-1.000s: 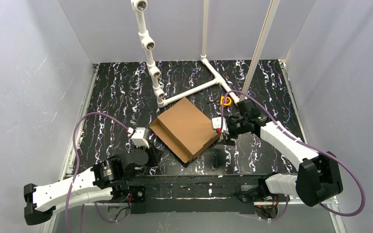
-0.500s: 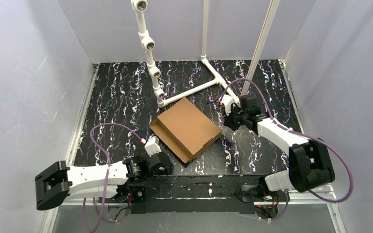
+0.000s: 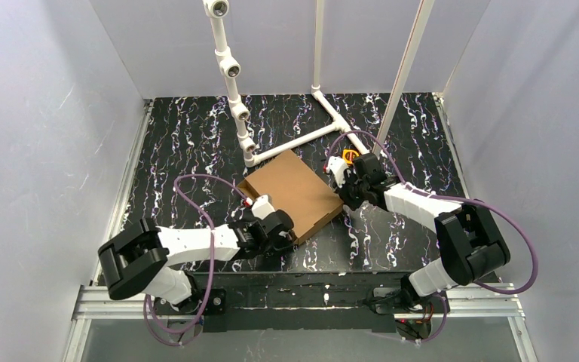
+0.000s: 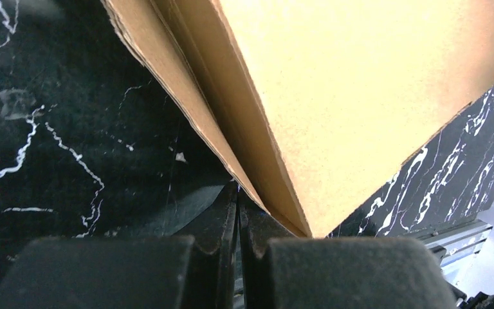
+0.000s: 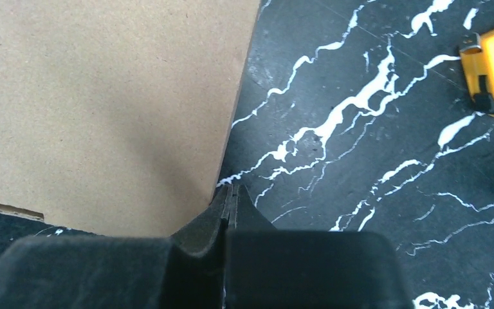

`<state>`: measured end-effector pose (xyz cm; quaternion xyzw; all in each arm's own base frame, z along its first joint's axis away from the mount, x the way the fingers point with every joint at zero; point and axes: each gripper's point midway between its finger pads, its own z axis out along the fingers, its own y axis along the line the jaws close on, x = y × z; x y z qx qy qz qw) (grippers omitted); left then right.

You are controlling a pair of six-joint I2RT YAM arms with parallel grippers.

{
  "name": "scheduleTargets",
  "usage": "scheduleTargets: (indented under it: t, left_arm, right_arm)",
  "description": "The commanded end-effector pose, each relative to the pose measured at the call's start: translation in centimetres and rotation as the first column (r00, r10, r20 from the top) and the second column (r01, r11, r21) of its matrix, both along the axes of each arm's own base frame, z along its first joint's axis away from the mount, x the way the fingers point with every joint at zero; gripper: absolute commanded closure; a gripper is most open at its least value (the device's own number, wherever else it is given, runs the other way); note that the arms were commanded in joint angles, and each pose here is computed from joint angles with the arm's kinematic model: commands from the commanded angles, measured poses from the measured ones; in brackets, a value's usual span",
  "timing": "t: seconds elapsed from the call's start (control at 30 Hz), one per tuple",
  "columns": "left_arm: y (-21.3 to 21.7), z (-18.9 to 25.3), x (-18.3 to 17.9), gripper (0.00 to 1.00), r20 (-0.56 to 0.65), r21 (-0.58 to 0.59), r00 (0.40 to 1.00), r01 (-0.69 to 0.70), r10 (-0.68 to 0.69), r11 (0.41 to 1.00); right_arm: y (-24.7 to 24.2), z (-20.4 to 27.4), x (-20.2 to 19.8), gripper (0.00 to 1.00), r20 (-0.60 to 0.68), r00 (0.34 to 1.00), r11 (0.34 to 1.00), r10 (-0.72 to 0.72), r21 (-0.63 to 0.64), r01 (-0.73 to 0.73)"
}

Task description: Fold the paper box

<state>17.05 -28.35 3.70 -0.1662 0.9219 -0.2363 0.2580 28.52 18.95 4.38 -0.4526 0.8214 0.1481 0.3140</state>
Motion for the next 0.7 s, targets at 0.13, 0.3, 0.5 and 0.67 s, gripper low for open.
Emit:
scheduleTargets:
  t: [0.13,0.3,0.5,0.67]
  left_arm:
    - [0.3,2.3,0.8,0.98,0.041,-0.054,0.999,0.001,0.001,0.999]
    - [7.6,0.4,-1.8,0.69,0.021,0.054,0.998,-0.067,0.066,0.996]
    - [14.8,0.8,-0.5,0.58,0.107,0.159,0.983,-0.164,0.148,0.973]
    - [16.4,1.0,3.2,0.68,0.073,0.146,0.982,-0.183,0.174,0.972]
  right_arm:
    - [0.1,1.6,1.0,0.99,0.033,0.998,0.999,-0.044,0.029,0.043]
    - [-0.5,1.8,1.6,0.98,0.058,0.997,0.999,-0.051,0.004,0.051]
    - [-1.2,3.0,3.0,0.88,0.13,0.99,0.998,-0.059,-0.028,0.063]
    - [-0.5,5.6,6.6,0.78,0.247,0.967,0.997,-0.062,-0.029,0.072]
